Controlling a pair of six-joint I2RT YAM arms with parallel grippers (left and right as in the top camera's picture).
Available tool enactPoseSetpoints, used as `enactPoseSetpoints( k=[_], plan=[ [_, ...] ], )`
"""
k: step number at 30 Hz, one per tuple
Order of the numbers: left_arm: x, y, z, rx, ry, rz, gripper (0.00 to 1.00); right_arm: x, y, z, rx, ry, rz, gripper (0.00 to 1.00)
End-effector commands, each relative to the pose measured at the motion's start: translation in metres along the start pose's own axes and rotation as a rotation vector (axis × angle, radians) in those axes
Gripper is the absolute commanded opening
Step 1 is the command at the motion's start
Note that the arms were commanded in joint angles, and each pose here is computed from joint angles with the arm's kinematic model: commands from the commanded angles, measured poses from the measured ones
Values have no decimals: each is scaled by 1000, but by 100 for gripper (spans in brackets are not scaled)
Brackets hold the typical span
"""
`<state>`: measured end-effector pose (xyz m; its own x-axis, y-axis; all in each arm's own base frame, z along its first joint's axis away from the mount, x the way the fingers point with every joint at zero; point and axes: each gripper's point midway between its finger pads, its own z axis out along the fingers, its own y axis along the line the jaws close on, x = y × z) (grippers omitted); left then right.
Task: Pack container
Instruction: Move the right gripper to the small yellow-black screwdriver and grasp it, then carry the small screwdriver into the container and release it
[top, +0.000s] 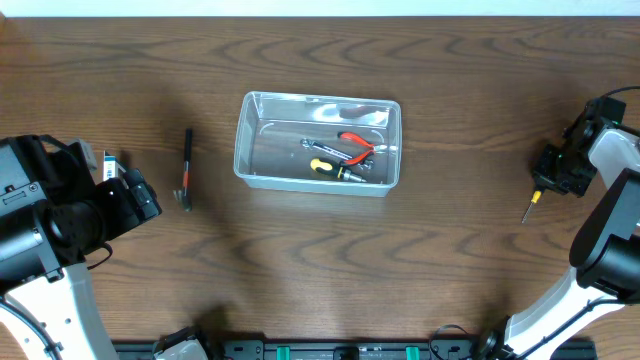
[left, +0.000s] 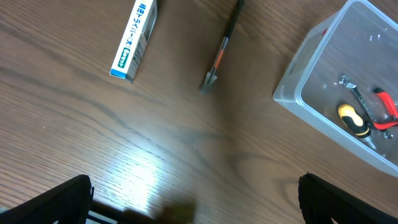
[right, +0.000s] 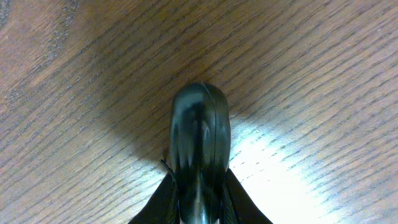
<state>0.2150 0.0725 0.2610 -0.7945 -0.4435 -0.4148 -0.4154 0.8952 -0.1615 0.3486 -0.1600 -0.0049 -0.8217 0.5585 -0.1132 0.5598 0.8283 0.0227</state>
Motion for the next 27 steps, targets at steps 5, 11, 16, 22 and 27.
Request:
enactPoseSetpoints(
  k=[5,11,16,22,27],
  plan=[
    [-2,0,-4,1,-13,12,98,22,8,15,-30,75,3,1],
    [-2,0,-4,1,-13,12,98,-1,56,-47,-126,-71,-137,1],
    [-2,0,-4,1,-13,12,98,-5,136,-146,-194,-287,-485,1],
    [-2,0,-4,1,-13,12,98,40,245,-232,-286,-458,-944,1],
    [-2,0,-4,1,-13,12,98,92,320,-262,-355,-605,-1298,1]
  ],
)
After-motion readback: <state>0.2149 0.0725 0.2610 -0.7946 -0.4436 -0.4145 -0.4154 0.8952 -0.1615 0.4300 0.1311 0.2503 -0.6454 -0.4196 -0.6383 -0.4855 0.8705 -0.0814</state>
